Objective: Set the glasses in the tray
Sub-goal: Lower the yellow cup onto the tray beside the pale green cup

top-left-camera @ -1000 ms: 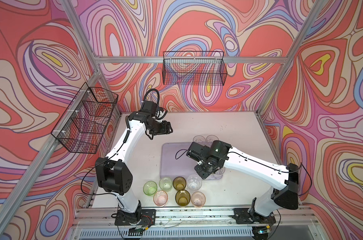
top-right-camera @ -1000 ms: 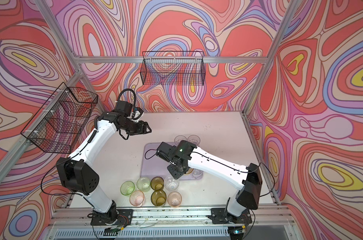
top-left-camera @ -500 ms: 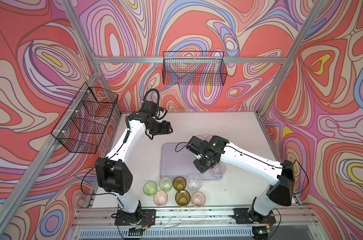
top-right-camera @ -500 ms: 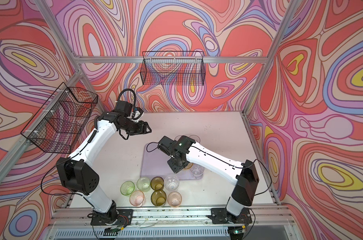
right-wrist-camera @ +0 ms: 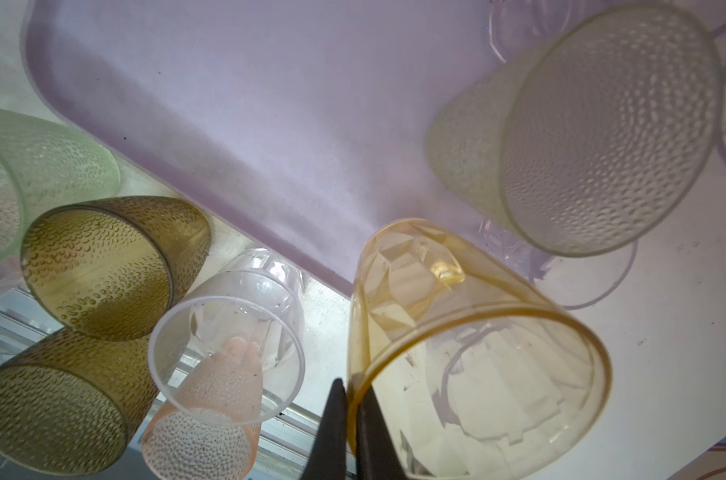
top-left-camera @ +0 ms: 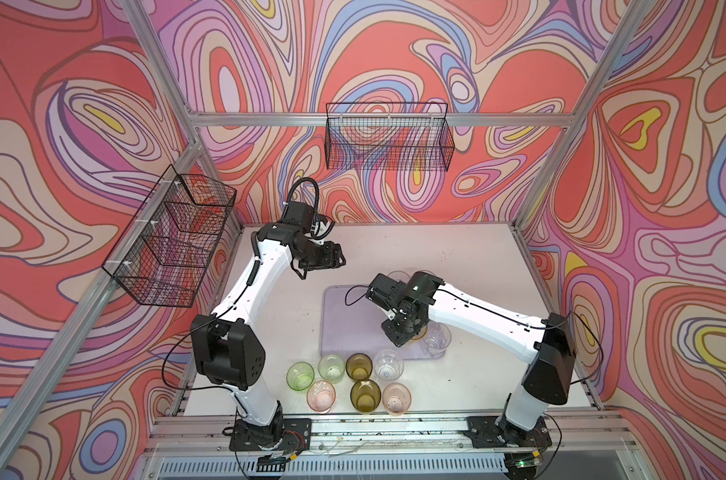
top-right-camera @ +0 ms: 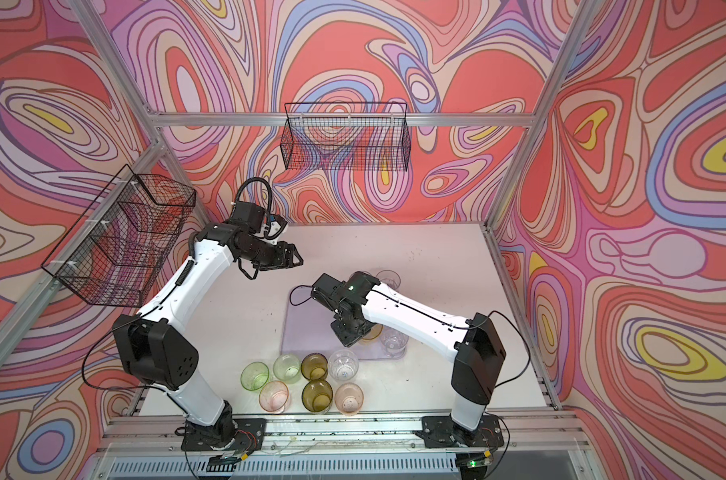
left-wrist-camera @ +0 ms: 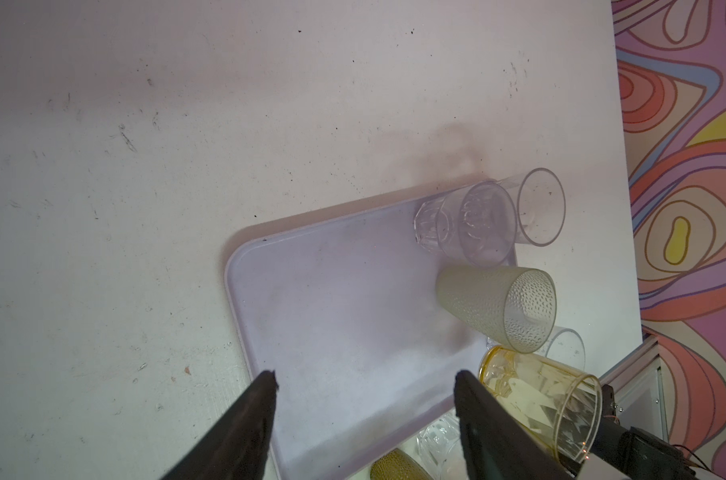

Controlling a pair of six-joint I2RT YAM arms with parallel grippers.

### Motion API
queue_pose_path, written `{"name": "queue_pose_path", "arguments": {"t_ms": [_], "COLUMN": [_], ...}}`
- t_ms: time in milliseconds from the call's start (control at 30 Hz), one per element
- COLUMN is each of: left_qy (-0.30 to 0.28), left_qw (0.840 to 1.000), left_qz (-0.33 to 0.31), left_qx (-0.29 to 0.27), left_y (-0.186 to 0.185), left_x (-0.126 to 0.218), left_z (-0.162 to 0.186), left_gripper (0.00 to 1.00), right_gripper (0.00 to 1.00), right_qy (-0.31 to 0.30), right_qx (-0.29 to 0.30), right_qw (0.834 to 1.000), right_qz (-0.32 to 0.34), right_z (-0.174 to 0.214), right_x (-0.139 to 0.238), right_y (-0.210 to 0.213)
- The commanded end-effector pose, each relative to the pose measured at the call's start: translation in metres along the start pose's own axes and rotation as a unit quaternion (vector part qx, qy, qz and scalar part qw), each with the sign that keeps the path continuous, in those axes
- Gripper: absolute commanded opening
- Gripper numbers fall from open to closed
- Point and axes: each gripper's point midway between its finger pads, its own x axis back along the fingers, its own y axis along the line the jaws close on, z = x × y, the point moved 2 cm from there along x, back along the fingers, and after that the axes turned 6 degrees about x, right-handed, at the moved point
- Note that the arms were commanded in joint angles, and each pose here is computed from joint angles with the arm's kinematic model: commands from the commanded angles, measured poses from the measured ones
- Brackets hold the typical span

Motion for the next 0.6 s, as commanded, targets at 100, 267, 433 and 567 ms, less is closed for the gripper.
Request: {"name": "queue_pose_path", "arguments": {"t_ms": [100, 267, 433, 567], "left_qy": [0.009, 0.012, 0.011, 0.012], "left_qw": [1.000, 1.000, 1.000, 1.000], "left_qz": [0.002, 0.003, 0.004, 0.004], "left_qx": [0.004, 0.005, 0.004, 0.005], "left_y": [0.000, 0.000, -0.001, -0.001], "left_x": [-0.001, -0.002, -0.001, -0.002], "left_z": [0.001, 0.002, 0.002, 0.002], "left_gripper": [0.71, 0.71, 0.71, 0.71], "right_gripper": [0.00, 0.00, 0.00, 0.00], "right_qy": [-0.003, 0.007, 0.005, 0.027], "right_qx": [-0.008, -0.016, -0.026, -0.028], "right_qw": [1.000, 1.000, 1.000, 0.999], "right_qz": [-0.013, -0.013, -0.015, -0.011], "right_z": [-0.004, -0.002, -0.003, 0.000], "right_x": [-0.004, -0.012, -0.013, -0.029], "right_y": [0.004, 0.005, 0.006, 0.007]}}
